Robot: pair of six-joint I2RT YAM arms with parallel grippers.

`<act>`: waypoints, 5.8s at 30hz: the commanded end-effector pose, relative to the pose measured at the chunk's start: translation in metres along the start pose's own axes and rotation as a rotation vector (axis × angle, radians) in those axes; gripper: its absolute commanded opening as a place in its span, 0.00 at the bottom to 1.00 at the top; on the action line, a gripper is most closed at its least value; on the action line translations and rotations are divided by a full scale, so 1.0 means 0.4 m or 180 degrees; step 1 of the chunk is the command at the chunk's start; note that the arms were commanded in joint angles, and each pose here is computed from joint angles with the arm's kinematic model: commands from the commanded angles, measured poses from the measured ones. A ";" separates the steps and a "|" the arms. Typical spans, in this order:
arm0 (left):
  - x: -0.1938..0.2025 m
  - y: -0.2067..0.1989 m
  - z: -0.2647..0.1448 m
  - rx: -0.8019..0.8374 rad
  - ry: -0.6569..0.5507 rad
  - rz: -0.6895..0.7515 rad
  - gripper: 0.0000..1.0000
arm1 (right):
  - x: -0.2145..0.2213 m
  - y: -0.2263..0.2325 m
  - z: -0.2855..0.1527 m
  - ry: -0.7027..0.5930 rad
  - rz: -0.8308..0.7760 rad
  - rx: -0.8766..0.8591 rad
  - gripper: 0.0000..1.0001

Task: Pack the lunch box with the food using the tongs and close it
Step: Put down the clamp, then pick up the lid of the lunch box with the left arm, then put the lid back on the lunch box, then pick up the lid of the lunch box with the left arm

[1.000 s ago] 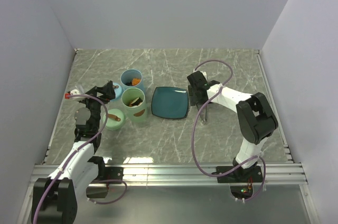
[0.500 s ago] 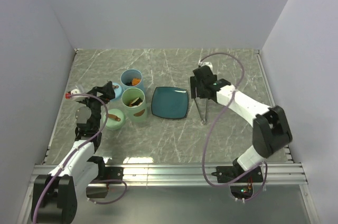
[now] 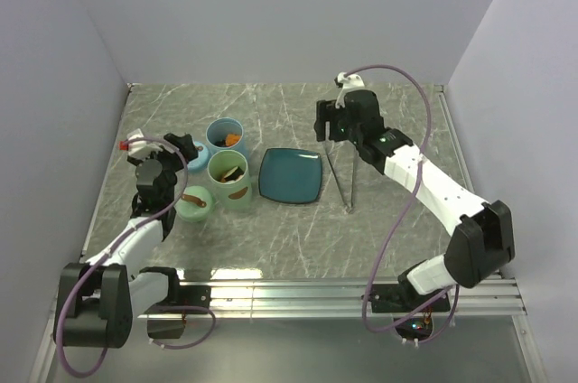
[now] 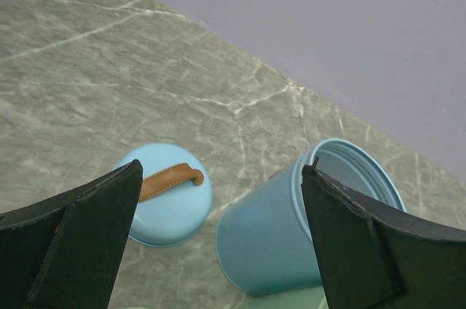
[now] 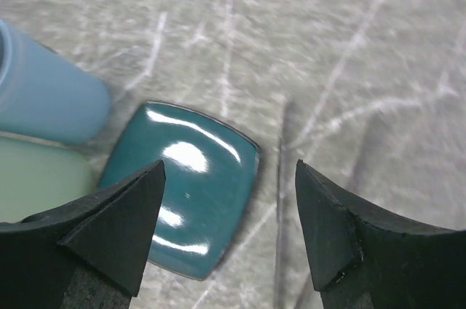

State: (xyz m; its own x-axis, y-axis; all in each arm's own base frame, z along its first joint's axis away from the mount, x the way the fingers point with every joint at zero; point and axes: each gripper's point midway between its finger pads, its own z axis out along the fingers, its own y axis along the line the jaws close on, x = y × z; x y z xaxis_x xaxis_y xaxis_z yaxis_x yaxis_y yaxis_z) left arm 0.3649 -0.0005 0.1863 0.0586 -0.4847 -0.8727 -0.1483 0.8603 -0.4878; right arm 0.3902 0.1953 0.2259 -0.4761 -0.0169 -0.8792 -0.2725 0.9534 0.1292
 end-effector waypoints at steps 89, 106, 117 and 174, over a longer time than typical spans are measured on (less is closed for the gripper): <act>-0.127 -0.236 0.099 0.0303 0.0878 0.1157 0.01 | -0.110 0.013 0.046 -0.0268 -0.0004 -0.0562 0.78; 0.056 -0.340 0.133 0.0718 0.1607 0.1042 0.01 | -0.092 0.007 0.053 -0.0221 -0.0013 -0.0523 0.78; 0.073 -0.375 0.118 0.0861 0.1604 0.1036 0.01 | -0.084 0.006 0.059 -0.0192 -0.0022 -0.0523 0.78; -0.089 -0.018 -0.159 -0.1151 0.0191 0.0379 0.99 | -0.080 0.041 0.114 -0.0127 -0.0074 -0.0762 0.78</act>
State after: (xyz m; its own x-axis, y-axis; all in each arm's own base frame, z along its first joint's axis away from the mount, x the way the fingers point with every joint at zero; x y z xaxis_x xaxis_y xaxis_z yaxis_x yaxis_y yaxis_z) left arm 0.3260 -0.0369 0.2606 -0.0413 -0.3781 -0.9249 -0.2383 0.9027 -0.3584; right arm 0.4256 0.2159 0.2154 -0.4907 -0.0287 -0.8709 -0.4322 0.8759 0.2146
